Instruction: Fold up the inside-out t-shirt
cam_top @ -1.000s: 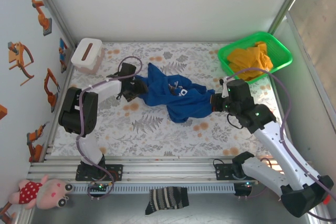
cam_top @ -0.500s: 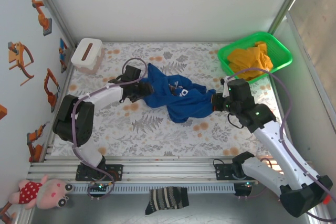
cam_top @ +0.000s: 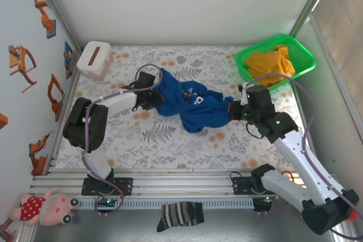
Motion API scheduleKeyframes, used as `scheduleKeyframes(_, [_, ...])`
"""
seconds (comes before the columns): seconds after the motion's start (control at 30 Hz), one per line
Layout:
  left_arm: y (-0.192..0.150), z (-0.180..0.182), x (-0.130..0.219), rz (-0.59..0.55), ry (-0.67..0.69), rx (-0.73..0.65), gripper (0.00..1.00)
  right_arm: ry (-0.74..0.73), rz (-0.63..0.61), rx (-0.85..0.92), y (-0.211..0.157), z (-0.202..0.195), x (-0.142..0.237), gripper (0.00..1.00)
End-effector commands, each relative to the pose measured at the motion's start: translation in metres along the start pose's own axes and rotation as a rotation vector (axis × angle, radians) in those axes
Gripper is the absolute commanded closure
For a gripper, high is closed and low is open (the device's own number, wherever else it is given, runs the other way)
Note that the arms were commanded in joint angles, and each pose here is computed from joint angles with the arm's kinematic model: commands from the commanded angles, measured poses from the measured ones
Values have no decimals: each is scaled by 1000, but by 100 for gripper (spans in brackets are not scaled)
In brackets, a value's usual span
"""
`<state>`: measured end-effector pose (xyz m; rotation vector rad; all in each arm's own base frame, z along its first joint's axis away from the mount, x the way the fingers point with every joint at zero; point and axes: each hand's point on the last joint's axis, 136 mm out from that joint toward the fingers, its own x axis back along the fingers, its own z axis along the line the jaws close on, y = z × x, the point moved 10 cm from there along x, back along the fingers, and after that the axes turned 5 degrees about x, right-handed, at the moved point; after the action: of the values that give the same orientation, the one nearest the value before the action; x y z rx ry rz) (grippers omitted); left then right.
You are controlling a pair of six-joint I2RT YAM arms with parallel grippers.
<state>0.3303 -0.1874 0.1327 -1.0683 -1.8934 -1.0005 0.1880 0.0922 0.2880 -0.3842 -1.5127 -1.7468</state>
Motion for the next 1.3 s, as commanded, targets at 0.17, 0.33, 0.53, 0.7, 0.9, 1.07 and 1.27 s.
scheduleKeyframes(0.17, [73,-39,86,-160,-178,-42,100,38,-153,15,81,6,19,100])
scheduleKeyframes(0.33, [108,-48,180,-265,-322,-39,100,66,-315,-14,153,5,54,100])
scheduleKeyframes(0.53, [110,-47,267,-394,-486,-34,100,123,-486,-15,196,12,108,100])
scheduleKeyframes(0.7, [96,-48,320,-491,-588,-40,100,172,-556,-13,194,20,140,100])
scheduleKeyframes(0.9, [89,-43,344,-571,-572,-68,100,162,-563,-3,178,19,145,100])
scheduleKeyframes(1.07, [78,-40,373,-634,-618,-96,100,149,-628,37,174,24,174,100])
scheduleKeyframes(1.27, [58,-43,420,-725,-705,-110,100,188,-747,70,181,38,224,100])
